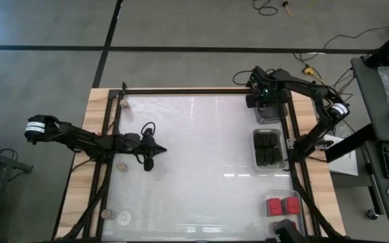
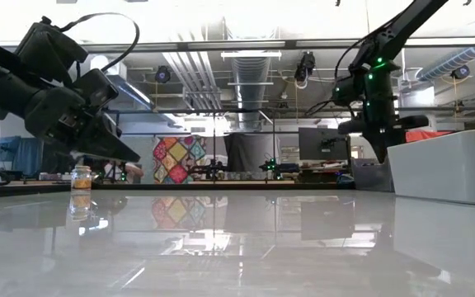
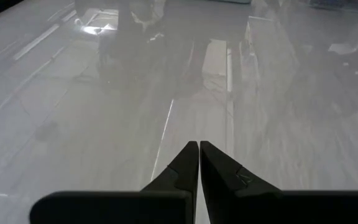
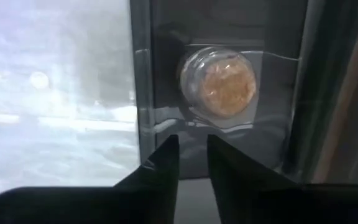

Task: Sort spices by type
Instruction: Put the brown seasoning bottle into the black bin

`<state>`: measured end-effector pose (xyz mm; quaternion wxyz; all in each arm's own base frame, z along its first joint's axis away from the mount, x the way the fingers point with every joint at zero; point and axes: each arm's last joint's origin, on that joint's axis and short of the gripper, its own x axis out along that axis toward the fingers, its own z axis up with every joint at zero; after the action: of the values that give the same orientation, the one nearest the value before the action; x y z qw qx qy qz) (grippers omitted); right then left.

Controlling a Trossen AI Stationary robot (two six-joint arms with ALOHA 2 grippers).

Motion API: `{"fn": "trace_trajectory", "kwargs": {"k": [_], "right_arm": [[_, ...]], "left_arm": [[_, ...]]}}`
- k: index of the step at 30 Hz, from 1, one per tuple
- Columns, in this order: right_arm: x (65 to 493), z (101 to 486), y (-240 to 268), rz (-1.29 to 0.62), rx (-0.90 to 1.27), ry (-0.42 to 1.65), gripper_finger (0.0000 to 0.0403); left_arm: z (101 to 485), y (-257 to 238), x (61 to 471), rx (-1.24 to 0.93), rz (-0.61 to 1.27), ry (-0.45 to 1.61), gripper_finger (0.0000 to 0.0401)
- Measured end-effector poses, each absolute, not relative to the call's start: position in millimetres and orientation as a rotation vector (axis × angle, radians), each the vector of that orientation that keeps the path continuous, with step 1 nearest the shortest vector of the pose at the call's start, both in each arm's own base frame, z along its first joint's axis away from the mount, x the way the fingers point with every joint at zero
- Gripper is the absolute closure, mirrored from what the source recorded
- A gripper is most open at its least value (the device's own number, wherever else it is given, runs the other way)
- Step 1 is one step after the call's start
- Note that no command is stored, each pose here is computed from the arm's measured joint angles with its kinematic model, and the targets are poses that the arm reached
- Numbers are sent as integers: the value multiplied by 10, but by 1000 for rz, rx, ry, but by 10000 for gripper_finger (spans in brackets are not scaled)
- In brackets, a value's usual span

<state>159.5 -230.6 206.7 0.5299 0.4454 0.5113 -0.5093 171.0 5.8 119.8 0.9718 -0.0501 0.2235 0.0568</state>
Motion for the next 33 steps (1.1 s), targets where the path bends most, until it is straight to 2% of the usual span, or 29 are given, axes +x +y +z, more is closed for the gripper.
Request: {"fn": "trace_trajectory", "kwargs": {"k": [4,8,16,23,28,33], "right_arm": [[1573,1981,-2345,-1291,1009,1270,359],[1551,1982,-2364,-1385,925,1285,373],[1562,2006,-2402,-1456,886,1239,360],[1633,2226,-2386,-1480,823,1266,347],[1759,2171,-2509,-1403,823,1127,356],[1770,2001,-2620,-1410,815,1160,372]], "left_arm": [[1188,58,1705,-102,115,463,401],[1181,58,1701,-103,116,471,401],[1183,58,1702,-103,116,469,401],[1183,59,1702,-104,117,468,401],[1184,59,1703,-102,116,467,401],[1183,59,1702,-102,116,469,401]]}}
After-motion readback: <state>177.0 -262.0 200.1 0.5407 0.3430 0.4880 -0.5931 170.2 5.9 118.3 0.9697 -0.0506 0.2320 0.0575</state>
